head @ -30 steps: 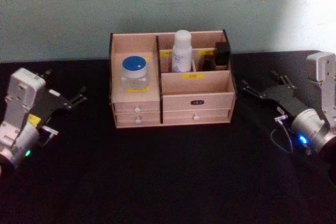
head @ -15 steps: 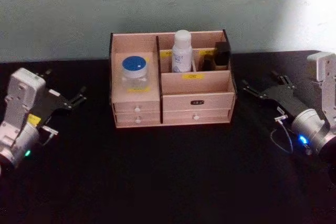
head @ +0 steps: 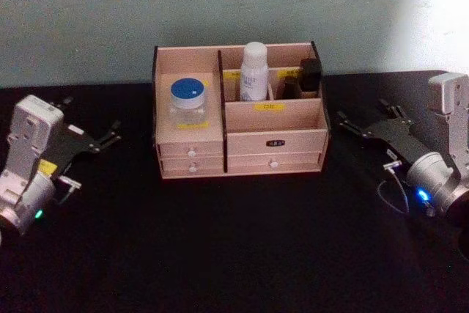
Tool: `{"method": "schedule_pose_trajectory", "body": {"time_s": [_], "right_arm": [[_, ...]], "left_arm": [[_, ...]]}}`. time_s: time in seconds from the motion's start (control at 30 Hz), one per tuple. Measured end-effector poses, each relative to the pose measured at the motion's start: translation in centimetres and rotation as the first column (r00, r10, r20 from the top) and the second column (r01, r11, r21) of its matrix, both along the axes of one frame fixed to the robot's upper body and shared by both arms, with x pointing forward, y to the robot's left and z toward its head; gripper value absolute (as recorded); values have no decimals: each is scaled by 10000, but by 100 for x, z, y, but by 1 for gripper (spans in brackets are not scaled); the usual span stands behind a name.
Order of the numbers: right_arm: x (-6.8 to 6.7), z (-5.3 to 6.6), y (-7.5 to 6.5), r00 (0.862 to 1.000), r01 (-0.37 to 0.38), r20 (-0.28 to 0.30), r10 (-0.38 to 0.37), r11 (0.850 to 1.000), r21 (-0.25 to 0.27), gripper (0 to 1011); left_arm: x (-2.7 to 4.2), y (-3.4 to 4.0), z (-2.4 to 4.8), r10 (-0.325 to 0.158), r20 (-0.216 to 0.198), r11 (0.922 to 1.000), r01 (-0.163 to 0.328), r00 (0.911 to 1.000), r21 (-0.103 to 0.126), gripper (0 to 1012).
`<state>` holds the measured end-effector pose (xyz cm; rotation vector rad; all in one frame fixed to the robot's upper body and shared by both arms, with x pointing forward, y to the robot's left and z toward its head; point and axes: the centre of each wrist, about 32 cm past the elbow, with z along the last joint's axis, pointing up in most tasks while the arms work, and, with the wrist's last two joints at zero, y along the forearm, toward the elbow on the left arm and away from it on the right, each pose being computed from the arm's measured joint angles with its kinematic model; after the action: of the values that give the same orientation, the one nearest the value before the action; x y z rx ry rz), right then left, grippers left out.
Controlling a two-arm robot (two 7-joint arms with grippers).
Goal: Pick up the facial cleanser and watermelon frost from the table and place them into the tiered storage box.
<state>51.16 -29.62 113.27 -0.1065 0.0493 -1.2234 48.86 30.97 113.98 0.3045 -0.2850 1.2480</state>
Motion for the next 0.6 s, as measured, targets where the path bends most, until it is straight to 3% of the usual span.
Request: {"method": "schedule_pose_trajectory", "body": {"time_s": [0.6], "right_arm": [[0, 0, 0, 10000, 0, -3, 0, 10000, -1, 1002]], "left_arm": [[0, 0, 0, -1, 0, 10000, 1, 10000, 1, 1001]]}}
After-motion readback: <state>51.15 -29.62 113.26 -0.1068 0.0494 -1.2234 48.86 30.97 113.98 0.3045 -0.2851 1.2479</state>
